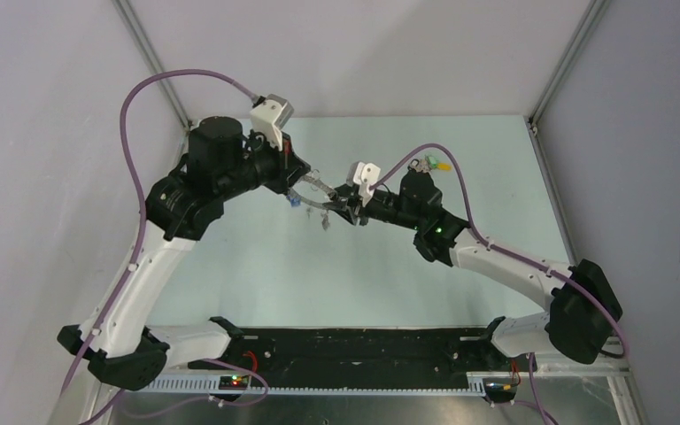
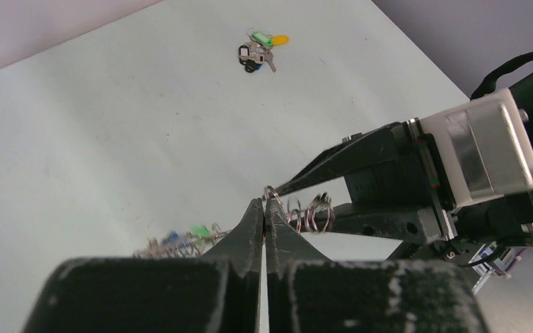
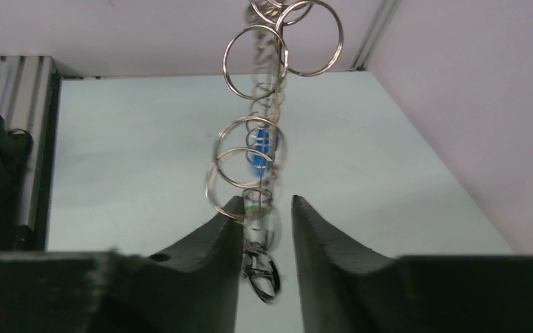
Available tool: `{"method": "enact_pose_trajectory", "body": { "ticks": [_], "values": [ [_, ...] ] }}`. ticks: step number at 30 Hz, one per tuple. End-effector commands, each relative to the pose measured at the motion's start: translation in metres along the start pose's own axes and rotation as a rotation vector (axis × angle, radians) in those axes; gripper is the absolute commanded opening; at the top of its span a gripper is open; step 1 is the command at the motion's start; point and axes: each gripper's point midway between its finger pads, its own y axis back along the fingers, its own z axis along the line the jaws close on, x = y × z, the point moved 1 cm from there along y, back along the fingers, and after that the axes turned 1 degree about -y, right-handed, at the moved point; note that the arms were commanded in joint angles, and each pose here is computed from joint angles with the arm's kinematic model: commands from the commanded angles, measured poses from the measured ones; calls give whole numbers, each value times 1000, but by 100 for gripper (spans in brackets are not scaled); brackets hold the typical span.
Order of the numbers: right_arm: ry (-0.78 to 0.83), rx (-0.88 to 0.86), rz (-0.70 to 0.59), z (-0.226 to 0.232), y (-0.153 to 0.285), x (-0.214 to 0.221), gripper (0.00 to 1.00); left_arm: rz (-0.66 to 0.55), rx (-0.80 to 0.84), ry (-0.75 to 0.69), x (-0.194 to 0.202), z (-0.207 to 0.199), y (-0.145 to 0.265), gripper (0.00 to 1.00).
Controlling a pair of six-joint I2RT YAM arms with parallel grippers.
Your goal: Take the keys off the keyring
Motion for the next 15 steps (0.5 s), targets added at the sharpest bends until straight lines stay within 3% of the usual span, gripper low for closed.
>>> {"method": "enact_pose_trajectory", "body": {
  "ticks": [1, 3, 4, 5, 6, 7, 9, 15],
  "values": [
    [19, 45, -108, -13, -7, -41, 8, -97, 16, 12, -29, -8, 12, 0],
    [14, 44, -100, -13, -5, -42, 0, -104, -7, 24, -31, -5, 13, 2],
    [22, 41, -99, -12, -2, -44, 0, -113, -43, 33, -32, 0, 14, 8],
    [17, 33, -79, -10, 0, -41, 0, -126, -63, 37, -33, 3, 19, 28],
    [21, 41, -77, -12, 4, -44, 0, -128, -105, 48, -30, 10, 20, 38],
    [12, 43, -52, -12, 8, -40, 0, -157, -119, 47, -33, 12, 29, 54],
    [19, 68, -42, -18, 21, -46, 0, -196, -164, 46, -31, 19, 41, 69],
    [93, 97, -57, -28, 54, -70, 0, -282, -187, 33, -1, 27, 55, 80]
  ]
}}
